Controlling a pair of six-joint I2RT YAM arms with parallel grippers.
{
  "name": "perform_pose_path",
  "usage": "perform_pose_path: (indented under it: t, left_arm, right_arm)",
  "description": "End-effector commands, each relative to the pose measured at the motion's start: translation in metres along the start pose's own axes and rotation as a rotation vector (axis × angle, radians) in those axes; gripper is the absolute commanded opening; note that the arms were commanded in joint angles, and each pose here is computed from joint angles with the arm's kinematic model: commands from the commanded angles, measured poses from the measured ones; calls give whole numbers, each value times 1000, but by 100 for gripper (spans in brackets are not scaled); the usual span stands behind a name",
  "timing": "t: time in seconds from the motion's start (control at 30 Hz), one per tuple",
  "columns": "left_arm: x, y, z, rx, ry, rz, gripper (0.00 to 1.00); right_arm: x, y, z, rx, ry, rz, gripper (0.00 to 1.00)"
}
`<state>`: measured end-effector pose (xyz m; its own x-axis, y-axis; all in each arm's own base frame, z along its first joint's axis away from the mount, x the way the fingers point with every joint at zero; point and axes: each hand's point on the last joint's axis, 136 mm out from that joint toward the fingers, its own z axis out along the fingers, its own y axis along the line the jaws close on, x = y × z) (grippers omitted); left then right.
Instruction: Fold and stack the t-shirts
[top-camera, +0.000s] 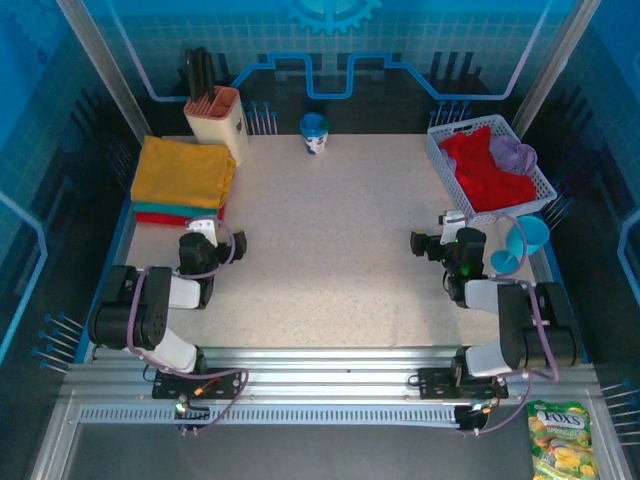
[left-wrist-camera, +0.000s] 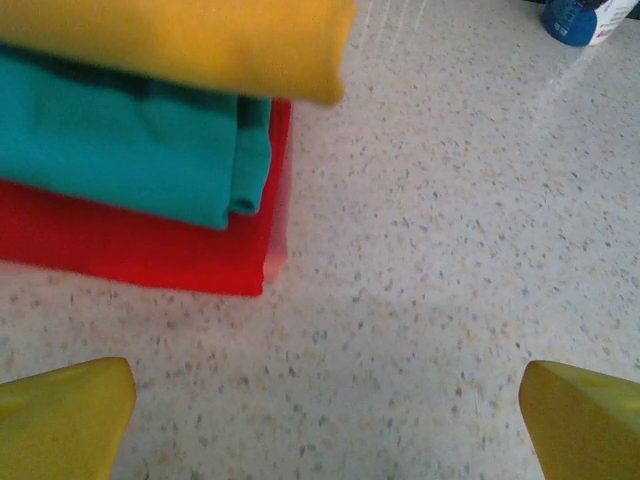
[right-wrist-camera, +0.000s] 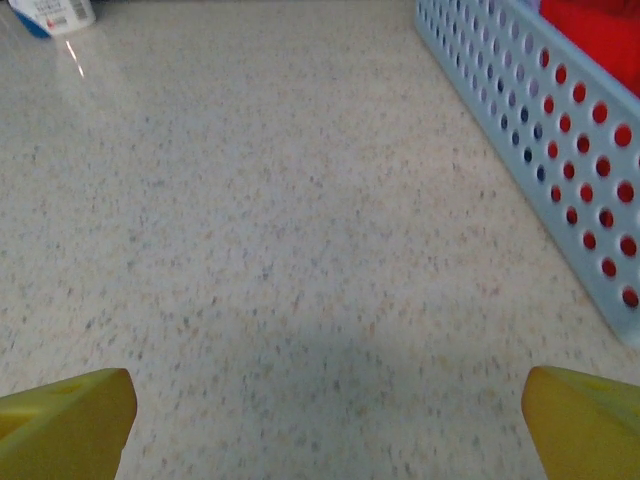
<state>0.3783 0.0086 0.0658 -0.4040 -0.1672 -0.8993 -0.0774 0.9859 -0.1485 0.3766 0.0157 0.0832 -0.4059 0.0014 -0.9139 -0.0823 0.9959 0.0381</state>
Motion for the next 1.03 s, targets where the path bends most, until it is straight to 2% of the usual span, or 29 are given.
perform_pose_path:
  t: [0.0,0.07,0.37,0.47,1.0]
  left_arm:
    - [-32,-6,5,-23,-97,52,99]
    - [-34,-6,5,-26,-100,51,99]
    - [-32,-18,6,39,-80,79,99]
    - [-31,-18,7,38,-78,79,99]
    - [-32,-18,7,39,-79,79,99]
  right_arm:
    - [-25,5,3,-29,-163,-47,100]
    - [-22,-1,11,23,-87,-38,100]
    - [-23,7,15,43,-81,-91,100]
    - [-22,19,16,-25,-72,-120,100]
    - [-22,12,15,-18,-79,-84,100]
